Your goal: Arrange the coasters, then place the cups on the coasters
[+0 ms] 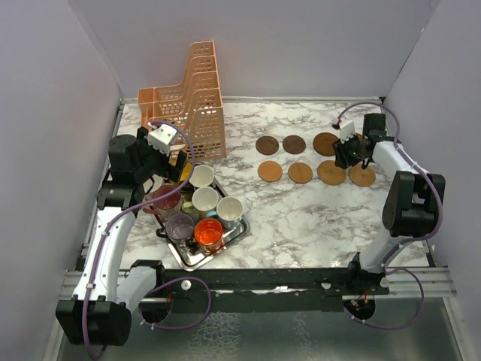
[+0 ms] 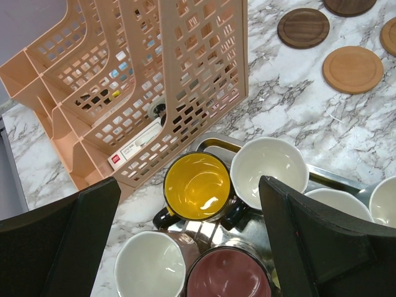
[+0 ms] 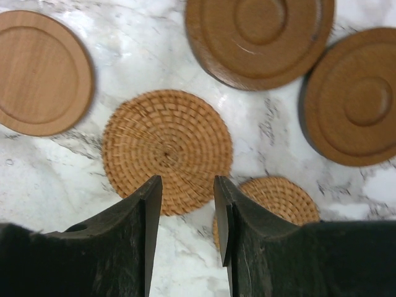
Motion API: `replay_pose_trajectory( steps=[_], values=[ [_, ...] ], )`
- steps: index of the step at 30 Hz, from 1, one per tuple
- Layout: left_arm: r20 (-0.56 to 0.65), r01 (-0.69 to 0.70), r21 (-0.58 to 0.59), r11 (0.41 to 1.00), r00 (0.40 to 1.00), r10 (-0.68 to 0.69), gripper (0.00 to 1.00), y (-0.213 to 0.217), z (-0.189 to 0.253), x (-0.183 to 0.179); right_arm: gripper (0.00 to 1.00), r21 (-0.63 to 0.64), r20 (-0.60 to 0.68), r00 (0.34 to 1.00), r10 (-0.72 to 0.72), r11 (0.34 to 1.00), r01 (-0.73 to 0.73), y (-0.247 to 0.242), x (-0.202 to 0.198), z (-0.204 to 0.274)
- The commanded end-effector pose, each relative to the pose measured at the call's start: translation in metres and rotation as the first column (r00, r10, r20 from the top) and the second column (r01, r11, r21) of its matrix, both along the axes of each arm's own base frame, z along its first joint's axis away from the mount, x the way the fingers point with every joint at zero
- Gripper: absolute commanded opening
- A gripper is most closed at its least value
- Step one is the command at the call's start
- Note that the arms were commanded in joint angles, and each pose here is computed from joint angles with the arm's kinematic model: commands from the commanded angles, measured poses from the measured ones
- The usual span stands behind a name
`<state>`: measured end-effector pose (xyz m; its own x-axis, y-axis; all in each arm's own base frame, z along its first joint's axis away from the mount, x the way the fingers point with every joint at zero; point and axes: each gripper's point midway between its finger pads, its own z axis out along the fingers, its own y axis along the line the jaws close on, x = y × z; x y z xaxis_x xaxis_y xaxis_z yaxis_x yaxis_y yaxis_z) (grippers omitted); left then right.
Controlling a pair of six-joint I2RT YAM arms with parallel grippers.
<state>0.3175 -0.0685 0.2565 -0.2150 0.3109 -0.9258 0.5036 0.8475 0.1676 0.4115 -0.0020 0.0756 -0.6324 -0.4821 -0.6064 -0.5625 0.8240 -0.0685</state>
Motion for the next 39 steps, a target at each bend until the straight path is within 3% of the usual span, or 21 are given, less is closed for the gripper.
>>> replay_pose_trajectory(
  steps=[1, 6, 10, 14, 16, 18, 25, 30, 36, 39],
  values=[
    [0.036, 0.005, 0.038, 0.999, 0.999, -0.007, 0.99, 0.003, 0.018, -0.002, 0.41, 0.009, 0.013, 0.997, -0.077, 0.997, 0.077, -0.023, -0.009, 0.016],
    [-0.019, 0.018, 0.059, 0.998, 1.000, -0.017, 0.99, 0.004, 0.007, -0.004, 0.42, 0.098, 0.062, 0.994, -0.087, 0.992, 0.081, -0.007, -0.018, 0.048],
    [-0.083, 0.062, 0.073, 0.995, 0.995, -0.056, 0.99, 0.000, -0.003, -0.011, 0.48, 0.191, 0.131, 0.987, -0.094, 0.979, 0.068, 0.009, -0.024, 0.084],
    [-0.146, 0.114, 0.108, 0.988, 0.984, -0.097, 0.99, -0.001, -0.015, -0.019, 0.70, 0.281, 0.206, 0.976, -0.075, 0.960, 0.014, 0.028, -0.030, 0.118],
    [-0.193, 0.136, 0.125, 0.983, 0.975, -0.111, 0.99, -0.002, -0.024, -0.023, 0.90, 0.323, 0.231, 0.971, -0.056, 0.946, -0.023, 0.038, -0.035, 0.130],
    [-0.239, 0.160, 0.137, 0.978, 0.963, -0.124, 0.99, -0.004, -0.030, -0.026, 0.99, 0.369, 0.243, 0.970, -0.026, 0.927, -0.067, 0.049, -0.042, 0.135],
    [-0.351, 0.226, 0.222, 0.949, 0.926, -0.138, 0.99, -0.019, -0.058, -0.032, 0.99, 0.375, 0.277, 0.961, 0.000, 0.921, -0.108, 0.057, -0.057, 0.133],
    [-0.407, 0.243, 0.181, 0.953, 0.900, -0.152, 0.89, -0.032, -0.068, -0.023, 0.97, 0.380, 0.289, 0.957, 0.013, 0.916, -0.127, 0.060, -0.064, 0.133],
    [-0.422, 0.267, 0.185, 0.946, 0.890, -0.169, 0.85, -0.037, -0.070, -0.006, 0.95, 0.382, 0.270, 0.963, 0.015, 0.916, -0.122, 0.060, -0.064, 0.124],
    [-0.448, 0.287, 0.209, 0.935, 0.878, -0.169, 0.77, -0.035, -0.080, 0.002, 0.94, 0.391, 0.266, 0.963, 0.036, 0.909, -0.142, 0.064, -0.067, 0.119]
  ],
)
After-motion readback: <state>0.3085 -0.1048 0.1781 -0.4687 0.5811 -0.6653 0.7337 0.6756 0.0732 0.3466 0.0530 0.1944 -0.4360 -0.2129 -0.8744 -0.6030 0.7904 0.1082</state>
